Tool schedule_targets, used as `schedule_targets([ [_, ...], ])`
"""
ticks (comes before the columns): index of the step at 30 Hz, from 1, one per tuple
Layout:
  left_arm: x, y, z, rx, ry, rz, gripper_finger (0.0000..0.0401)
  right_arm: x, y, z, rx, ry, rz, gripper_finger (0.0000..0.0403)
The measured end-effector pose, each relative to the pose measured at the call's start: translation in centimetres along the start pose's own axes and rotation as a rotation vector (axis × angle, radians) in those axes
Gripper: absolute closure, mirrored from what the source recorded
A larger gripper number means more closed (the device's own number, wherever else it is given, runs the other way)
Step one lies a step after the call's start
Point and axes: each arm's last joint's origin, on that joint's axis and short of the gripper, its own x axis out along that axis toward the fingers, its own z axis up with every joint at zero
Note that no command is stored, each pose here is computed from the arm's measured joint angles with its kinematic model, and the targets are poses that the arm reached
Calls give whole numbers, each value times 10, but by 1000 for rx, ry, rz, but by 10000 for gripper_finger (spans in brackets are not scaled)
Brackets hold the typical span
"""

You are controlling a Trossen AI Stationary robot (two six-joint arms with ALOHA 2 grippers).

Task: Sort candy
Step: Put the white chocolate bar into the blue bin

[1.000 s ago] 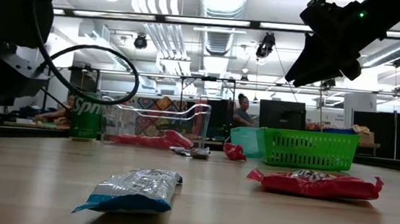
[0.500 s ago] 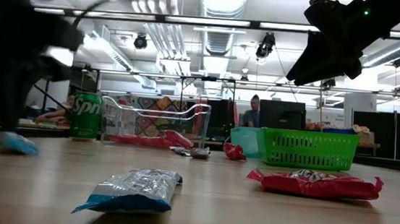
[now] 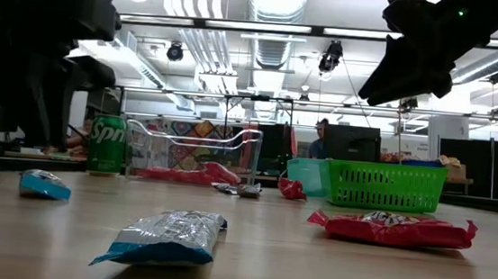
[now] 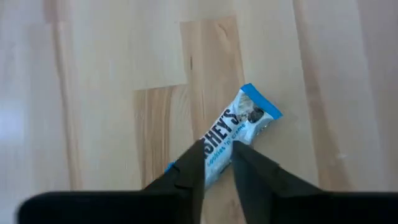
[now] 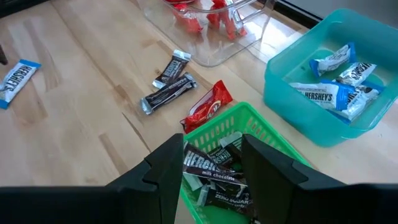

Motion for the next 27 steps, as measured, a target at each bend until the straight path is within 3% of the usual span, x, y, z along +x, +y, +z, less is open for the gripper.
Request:
schedule_targets([
  [6, 22, -4, -3, 54, 90, 11, 255, 1, -1, -2, 5, 3, -3, 252],
  [10, 34, -7, -5, 74, 150, -33, 239, 1, -1, -2, 8, 3, -2, 252],
  [14, 41, -8, -6, 77, 174, -28, 265, 1, -1, -2, 11, 0, 0, 252],
  [21, 36, -6, -3, 72, 123, 2, 385, 1, 2, -1, 2, -18, 19, 252],
  [23, 33, -5, 4, 60, 33, 23, 386, 2, 5, -1, -25, -34, 37, 252],
  [27, 15, -6, 30, 67, -275, 64, 377, 6, 17, -1, -106, -81, 89, 252],
])
